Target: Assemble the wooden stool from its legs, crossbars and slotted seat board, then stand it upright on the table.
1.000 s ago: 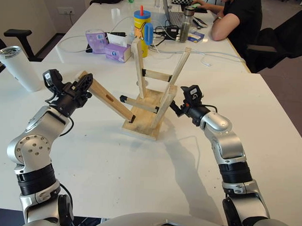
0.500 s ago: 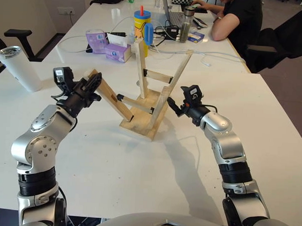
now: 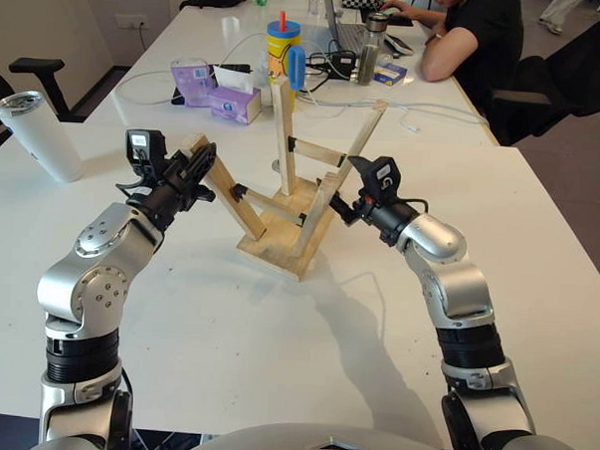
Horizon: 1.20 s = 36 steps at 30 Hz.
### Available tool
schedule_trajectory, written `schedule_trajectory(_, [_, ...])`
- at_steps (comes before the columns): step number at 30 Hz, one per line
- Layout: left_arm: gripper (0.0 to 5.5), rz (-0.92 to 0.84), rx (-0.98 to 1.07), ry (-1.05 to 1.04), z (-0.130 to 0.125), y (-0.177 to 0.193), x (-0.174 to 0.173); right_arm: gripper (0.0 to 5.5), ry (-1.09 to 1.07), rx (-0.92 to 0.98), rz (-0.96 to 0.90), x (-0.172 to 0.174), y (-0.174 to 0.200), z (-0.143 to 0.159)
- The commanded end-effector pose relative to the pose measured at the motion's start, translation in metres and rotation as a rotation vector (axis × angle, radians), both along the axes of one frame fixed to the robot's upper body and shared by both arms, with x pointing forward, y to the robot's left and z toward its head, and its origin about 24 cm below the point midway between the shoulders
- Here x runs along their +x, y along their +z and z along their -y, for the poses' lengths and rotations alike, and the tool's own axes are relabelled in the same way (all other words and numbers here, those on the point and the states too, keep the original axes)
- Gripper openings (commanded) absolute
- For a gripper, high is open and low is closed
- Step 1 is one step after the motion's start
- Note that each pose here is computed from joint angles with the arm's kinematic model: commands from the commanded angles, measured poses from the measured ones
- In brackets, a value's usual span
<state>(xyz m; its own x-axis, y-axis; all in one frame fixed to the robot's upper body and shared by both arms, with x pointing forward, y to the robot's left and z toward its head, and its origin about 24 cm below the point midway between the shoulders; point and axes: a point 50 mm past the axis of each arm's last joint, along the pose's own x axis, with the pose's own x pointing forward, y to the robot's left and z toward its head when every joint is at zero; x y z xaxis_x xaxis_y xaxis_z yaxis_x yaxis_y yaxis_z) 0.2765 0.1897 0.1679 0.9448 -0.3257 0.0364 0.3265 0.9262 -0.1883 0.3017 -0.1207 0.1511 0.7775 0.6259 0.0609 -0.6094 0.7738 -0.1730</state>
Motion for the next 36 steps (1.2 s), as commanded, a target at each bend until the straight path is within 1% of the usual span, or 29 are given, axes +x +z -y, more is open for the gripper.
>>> schedule_trajectory(1, [1.03,-0.086,0.086,0.041,-0.007,-0.015,0.002,3.7,-0.029,0.224,0.028,0.008,0.037,0.014])
schedule_trajectory(3, [1.03,-0.088,0.089,0.04,-0.007,-0.016,0.002,3.7,0.011,0.41,0.002,0.008,0.055,0.023])
schedule_trajectory(4, [1.03,-0.089,0.092,0.04,-0.007,-0.016,0.002,3.7,0.077,0.494,-0.023,0.006,0.065,0.026])
schedule_trajectory(6, [1.03,-0.09,0.093,0.04,-0.008,-0.016,0.002,3.7,0.247,0.58,-0.066,-0.004,0.08,0.026])
schedule_trajectory(7, [1.03,-0.091,0.093,0.04,-0.008,-0.016,0.002,3.7,0.336,0.589,-0.089,-0.01,0.084,0.026])
schedule_trajectory(9, [1.03,-0.091,0.091,0.045,-0.008,-0.017,0.001,3.7,0.464,0.506,-0.148,-0.02,0.08,0.023])
schedule_trajectory(12, [1.03,-0.088,0.09,0.042,-0.007,-0.017,0.002,3.7,0.549,0.365,-0.232,-0.03,0.062,0.019])
schedule_trajectory(16, [1.03,-0.083,0.088,0.038,-0.005,-0.016,0.002,3.7,0.552,0.24,-0.255,-0.032,0.047,0.013])
schedule_trajectory(24, [1.03,-0.076,0.085,0.025,-0.003,-0.015,0.003,3.7,0.549,0.138,-0.255,-0.034,0.03,-0.002])
schedule_trajectory(32, [1.03,-0.076,0.092,0.028,-0.003,-0.016,0.004,2.49,0.529,0.089,-0.206,-0.032,0.028,-0.006])
schedule_trajectory(33, [1.03,-0.076,0.092,0.028,-0.003,-0.016,0.004,2.38,0.53,0.079,-0.202,-0.032,0.027,-0.007])
schedule_trajectory(36, [1.03,-0.077,0.093,0.028,-0.003,-0.016,0.004,2.28,0.545,0.04,-0.194,-0.035,0.024,-0.009])
